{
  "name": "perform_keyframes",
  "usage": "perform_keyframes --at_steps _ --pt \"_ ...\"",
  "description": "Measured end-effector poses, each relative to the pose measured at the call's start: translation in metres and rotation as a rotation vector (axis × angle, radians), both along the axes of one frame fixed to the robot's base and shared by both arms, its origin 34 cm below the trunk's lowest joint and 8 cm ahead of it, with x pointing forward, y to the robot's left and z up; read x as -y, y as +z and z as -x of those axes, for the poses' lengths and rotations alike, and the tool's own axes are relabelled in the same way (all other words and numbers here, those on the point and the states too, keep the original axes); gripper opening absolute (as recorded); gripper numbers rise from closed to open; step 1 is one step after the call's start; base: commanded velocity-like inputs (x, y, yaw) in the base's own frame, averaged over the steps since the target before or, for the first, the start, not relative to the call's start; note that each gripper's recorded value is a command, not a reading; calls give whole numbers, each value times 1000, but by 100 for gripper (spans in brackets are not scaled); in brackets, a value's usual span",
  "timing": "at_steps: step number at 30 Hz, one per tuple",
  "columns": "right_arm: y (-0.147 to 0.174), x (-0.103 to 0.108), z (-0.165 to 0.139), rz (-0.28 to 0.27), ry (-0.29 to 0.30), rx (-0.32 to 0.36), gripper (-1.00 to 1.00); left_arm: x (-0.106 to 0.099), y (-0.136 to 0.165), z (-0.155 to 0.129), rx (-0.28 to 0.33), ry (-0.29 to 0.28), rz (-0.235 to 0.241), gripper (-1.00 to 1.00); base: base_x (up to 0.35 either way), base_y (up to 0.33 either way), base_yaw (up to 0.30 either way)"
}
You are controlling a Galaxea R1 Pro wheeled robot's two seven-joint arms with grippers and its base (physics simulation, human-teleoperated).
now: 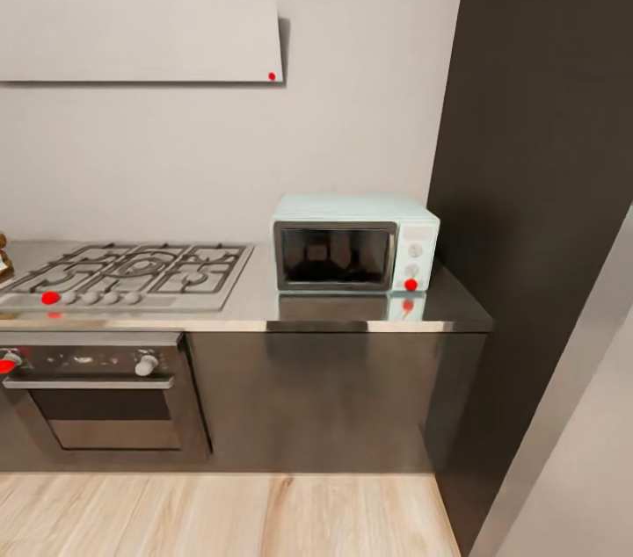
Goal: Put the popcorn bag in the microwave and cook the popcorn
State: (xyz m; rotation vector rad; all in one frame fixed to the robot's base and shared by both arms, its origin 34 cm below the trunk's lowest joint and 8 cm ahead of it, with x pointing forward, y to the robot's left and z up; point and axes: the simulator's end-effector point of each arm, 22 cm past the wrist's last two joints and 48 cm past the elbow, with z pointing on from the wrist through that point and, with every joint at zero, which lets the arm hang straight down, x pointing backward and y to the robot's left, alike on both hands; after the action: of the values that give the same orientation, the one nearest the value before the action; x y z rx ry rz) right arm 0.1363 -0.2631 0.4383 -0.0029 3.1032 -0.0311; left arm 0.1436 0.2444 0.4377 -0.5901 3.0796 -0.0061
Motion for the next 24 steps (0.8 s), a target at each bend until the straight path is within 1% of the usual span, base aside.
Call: perform_keyframes --at_steps 4,16,24 --pt "0 1 0 2 -1 0 100 -1 0 0 0 0 -1 100 80 0 0" --pt "0 2 0 2 0 -3 100 -2 0 -1 1 3 -2 100 3 0 0" --pt "0 2 0 2 0 -1 100 -1 0 0 2 1 -2 100 241 0 0"
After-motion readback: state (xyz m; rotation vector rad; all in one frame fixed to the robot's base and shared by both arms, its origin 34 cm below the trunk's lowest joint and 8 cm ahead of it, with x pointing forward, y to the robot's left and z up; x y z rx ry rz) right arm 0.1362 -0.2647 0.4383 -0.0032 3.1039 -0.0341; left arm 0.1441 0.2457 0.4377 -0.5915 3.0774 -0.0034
